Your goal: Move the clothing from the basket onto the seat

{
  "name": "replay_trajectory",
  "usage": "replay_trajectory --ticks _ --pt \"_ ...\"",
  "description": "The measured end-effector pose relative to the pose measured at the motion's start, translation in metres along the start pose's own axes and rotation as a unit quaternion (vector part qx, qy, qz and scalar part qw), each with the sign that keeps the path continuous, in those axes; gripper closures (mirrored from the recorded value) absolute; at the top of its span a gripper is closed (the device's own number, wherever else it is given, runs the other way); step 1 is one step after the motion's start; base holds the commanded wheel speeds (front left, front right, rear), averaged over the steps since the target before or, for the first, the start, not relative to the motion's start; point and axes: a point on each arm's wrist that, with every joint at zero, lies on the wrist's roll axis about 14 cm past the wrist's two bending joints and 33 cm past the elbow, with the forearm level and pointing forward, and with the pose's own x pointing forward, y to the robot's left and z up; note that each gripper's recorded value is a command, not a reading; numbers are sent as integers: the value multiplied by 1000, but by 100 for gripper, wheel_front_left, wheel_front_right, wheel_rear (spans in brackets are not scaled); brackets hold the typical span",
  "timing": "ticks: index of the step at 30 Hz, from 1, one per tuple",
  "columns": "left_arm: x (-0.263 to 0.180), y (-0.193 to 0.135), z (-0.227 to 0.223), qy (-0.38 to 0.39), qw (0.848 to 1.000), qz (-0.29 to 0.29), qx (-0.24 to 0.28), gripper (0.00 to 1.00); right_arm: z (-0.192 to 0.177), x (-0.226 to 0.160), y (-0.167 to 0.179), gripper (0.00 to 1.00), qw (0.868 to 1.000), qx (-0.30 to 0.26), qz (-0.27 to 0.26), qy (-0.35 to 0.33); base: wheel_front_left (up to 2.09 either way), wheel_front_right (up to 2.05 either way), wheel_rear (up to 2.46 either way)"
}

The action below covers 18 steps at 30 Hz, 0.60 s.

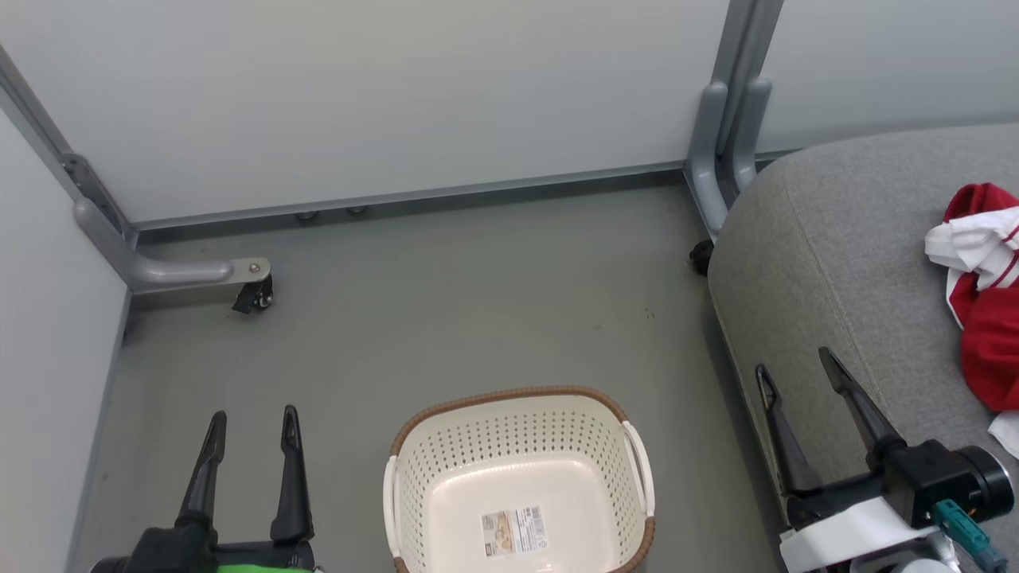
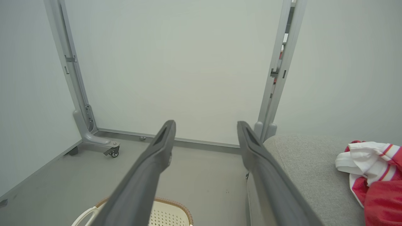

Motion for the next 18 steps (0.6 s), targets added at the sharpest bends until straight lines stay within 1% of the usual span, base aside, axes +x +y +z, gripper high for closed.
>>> replay_trajectory --ticks 3,7,18 --pt "-14 6 10 -13 1000 9 2 0 2 -11 5 0 1000 3 4 1 0 0 0" --pt "-31 2 8 -9 1000 4 -1 0 6 -21 11 0 1000 7 8 -2 0 0 0" --pt "-33 -4 8 -9 1000 -4 -4 0 6 -26 12 0 1000 12 6 -2 0 0 0"
